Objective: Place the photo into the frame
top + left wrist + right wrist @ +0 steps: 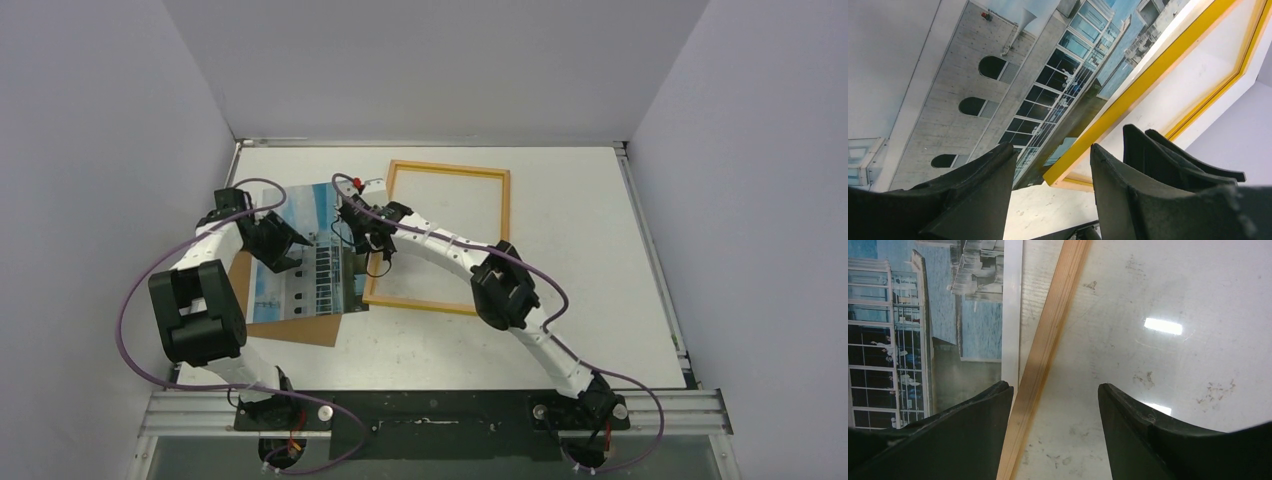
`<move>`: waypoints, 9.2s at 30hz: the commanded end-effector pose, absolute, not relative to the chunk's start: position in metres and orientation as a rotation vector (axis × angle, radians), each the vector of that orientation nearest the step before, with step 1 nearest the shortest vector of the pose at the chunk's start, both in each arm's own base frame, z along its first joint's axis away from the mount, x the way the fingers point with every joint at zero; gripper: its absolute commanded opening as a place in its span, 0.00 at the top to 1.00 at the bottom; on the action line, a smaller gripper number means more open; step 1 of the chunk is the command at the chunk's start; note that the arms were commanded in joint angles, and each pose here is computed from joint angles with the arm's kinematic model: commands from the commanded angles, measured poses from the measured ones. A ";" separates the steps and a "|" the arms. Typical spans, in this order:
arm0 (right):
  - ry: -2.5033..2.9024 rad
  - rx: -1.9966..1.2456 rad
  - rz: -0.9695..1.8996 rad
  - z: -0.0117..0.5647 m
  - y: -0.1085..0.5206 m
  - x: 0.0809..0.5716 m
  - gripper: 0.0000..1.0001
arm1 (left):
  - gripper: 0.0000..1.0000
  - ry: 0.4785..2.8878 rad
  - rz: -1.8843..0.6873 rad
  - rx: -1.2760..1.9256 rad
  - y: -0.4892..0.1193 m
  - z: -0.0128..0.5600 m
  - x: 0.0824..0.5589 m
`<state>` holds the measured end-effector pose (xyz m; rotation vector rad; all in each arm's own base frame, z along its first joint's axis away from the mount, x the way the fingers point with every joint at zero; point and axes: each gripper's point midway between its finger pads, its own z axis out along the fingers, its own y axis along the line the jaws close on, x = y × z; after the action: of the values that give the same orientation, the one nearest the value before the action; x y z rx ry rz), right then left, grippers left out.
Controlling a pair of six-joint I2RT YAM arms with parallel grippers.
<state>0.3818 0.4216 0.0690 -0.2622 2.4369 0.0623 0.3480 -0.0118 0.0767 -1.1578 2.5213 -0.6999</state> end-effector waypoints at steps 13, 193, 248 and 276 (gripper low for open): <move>2.414 -0.278 0.019 0.061 0.431 0.391 0.46 | 0.46 2.474 -0.781 -1.105 -0.016 0.085 0.353; 2.210 0.479 0.940 0.249 0.314 0.418 0.37 | 1.00 2.183 -1.484 -0.138 -0.215 0.214 0.381; 1.412 1.129 1.712 0.148 0.148 0.420 0.36 | 1.00 2.306 -1.623 -0.561 -0.194 0.213 0.418; 1.291 0.864 1.814 0.234 0.161 0.429 0.71 | 1.00 2.356 -1.604 -0.627 -0.182 0.181 0.414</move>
<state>0.4373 0.1532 0.1407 1.1446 1.5005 1.6666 0.4194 -0.1783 0.1874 -0.7503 2.3488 -1.6130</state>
